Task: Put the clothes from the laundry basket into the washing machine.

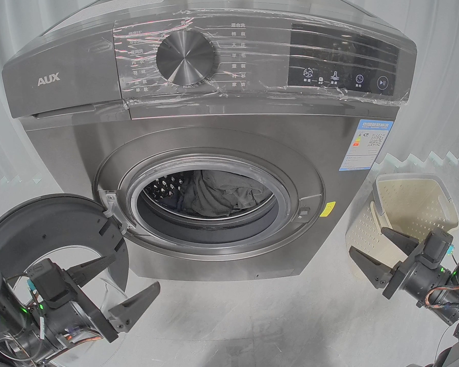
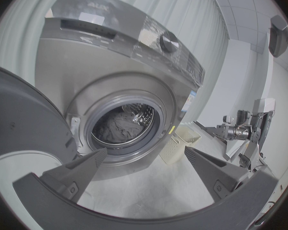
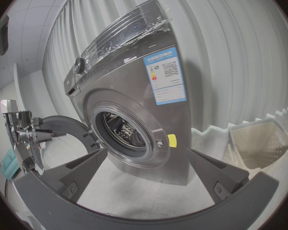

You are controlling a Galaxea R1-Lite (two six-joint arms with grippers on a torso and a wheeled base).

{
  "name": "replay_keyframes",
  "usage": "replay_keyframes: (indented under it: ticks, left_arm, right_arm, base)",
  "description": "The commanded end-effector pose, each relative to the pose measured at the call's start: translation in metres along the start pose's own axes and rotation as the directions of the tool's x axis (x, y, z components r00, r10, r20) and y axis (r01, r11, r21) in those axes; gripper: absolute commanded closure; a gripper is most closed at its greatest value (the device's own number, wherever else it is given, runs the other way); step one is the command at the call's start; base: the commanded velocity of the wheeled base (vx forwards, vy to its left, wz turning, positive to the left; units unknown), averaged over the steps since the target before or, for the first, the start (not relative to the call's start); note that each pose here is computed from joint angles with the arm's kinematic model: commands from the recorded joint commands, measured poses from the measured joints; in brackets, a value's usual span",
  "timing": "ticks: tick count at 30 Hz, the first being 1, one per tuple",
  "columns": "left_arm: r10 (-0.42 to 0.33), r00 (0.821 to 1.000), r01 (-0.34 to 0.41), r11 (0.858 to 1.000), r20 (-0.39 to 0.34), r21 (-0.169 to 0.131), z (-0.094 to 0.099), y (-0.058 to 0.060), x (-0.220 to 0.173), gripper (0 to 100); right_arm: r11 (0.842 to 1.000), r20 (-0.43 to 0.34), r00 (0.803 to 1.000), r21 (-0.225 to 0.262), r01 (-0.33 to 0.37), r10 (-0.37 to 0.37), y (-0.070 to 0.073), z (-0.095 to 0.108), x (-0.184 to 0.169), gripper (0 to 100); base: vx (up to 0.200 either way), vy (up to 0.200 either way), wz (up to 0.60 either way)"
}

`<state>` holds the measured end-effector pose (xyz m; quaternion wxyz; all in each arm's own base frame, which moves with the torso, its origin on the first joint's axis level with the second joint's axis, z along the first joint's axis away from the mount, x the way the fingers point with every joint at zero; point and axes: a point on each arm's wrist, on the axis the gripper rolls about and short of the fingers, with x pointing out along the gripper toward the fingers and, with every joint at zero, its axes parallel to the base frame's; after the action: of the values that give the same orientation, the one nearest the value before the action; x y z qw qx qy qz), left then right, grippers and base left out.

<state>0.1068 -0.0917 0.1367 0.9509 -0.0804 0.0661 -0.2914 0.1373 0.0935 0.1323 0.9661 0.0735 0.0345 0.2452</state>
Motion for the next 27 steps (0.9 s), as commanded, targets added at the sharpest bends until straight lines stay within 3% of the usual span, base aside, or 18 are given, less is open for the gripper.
replay_keyframes:
  ticks: [1, 4, 9, 12, 16, 21, 25, 27]
  left_arm:
    - [0.053, 0.992, -0.052, 0.999, 0.11, -0.014, 0.011, 0.007, -0.03, 0]
    - [0.119, 0.987, -0.118, 0.993, 0.107, -0.016, 0.009, 0.011, -0.041, 0]
    - [0.194, 0.971, -0.193, 0.981, 0.138, -0.02, 0.008, 0.019, -0.066, 0]
    - [0.221, 0.96, -0.225, 0.974, 0.171, 0.003, 0.005, 0.022, -0.084, 0]
    - [0.299, 0.937, -0.307, 0.952, 0.179, 0.018, -0.004, 0.026, -0.102, 0]
    - [0.367, 0.905, -0.391, 0.917, 0.213, 0.082, -0.009, 0.027, -0.115, 0]
    - [0.447, 0.867, -0.471, 0.88, 0.221, 0.067, -0.017, 0.028, -0.125, 0]
    - [0.49, 0.844, -0.511, 0.858, 0.218, 0.054, -0.023, 0.027, -0.13, 0]
  right_arm:
    - [0.997, 0.036, 0.997, -0.029, 0.072, -0.071, -0.012, 0.012, -0.037, 0]
    - [0.989, 0.001, 0.99, -0.034, 0.142, -0.142, -0.018, 0.01, -0.05, 0]
    - [0.983, -0.014, 0.984, -0.038, 0.179, -0.179, -0.021, 0.008, -0.071, 0]
    - [0.973, -0.024, 0.974, -0.062, 0.222, -0.223, -0.024, 0.004, -0.088, 0]
    - [0.951, -0.032, 0.955, -0.097, 0.292, -0.296, -0.028, -0.003, -0.111, 0]
    - [0.925, 0.022, 0.933, -0.125, 0.36, -0.36, -0.029, -0.008, -0.133, 0]
    - [0.894, 0.09, 0.901, -0.118, 0.432, -0.424, -0.027, -0.014, -0.15, 0]
    - [0.872, 0.134, 0.877, -0.118, 0.476, -0.461, -0.025, -0.018, -0.159, 0]
  base:
    - [-0.2, 0.0, 0.0]
    - [-0.2, 0.0, 0.0]
    - [-0.2, 0.0, 0.0]
    - [-0.2, 0.0, 0.0]
    - [-0.2, 0.0, 0.0]
    - [-0.2, 0.0, 0.0]
    - [-0.2, 0.0, 0.0]
    - [0.0, 0.0, 0.0]
